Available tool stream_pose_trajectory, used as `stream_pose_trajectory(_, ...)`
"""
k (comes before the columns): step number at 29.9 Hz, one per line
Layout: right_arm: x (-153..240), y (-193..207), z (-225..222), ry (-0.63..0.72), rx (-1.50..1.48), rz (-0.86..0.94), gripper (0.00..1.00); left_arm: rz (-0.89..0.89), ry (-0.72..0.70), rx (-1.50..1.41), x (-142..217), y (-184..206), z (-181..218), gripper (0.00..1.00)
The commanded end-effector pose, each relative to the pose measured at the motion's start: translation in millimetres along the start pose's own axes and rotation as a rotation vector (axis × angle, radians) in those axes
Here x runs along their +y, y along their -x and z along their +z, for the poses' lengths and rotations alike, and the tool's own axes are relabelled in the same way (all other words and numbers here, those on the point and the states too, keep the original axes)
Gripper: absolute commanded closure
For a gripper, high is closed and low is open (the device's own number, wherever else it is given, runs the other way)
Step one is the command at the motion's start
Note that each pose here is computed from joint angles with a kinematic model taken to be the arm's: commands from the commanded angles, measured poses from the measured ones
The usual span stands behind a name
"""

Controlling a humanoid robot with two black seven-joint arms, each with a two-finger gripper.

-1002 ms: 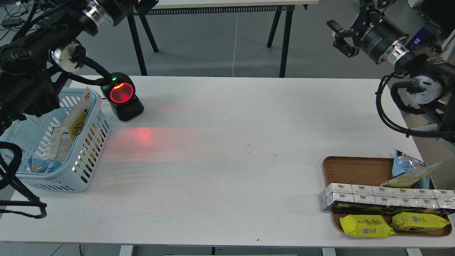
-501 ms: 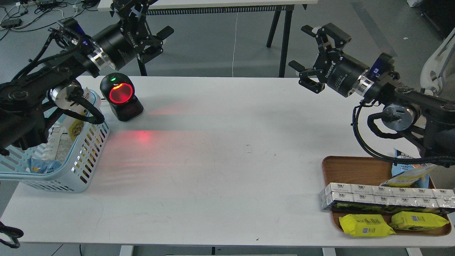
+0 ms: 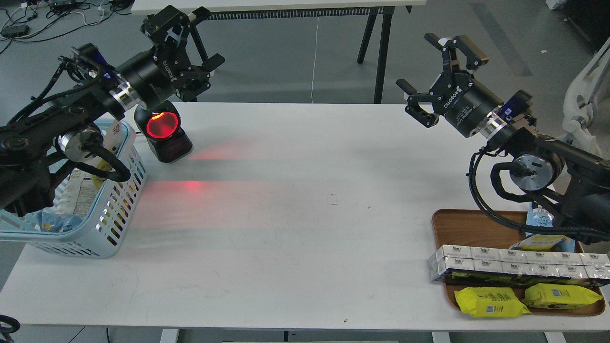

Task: Scan snack and place in basket

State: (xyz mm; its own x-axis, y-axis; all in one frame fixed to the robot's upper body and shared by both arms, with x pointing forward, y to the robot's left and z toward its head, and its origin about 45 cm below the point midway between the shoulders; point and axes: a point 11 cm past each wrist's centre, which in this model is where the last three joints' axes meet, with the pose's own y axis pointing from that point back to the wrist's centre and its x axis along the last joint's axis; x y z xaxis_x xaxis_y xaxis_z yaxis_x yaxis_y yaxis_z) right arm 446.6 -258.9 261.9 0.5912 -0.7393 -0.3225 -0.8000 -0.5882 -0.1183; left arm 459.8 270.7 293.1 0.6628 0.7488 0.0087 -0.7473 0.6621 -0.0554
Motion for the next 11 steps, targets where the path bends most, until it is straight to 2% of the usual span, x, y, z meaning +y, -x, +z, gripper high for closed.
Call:
stream_pose_trajectory(1,-1,2,3,0.002,-0.007,-0.004,0.01,0.004,0.015,0.004,-1,-1,4,0.02)
stream_pose_trajectory(11,-3,25,20,0.078,0.048,-0.100,0.01,0.007,0.023,0.005,-1,-1,6,0.02)
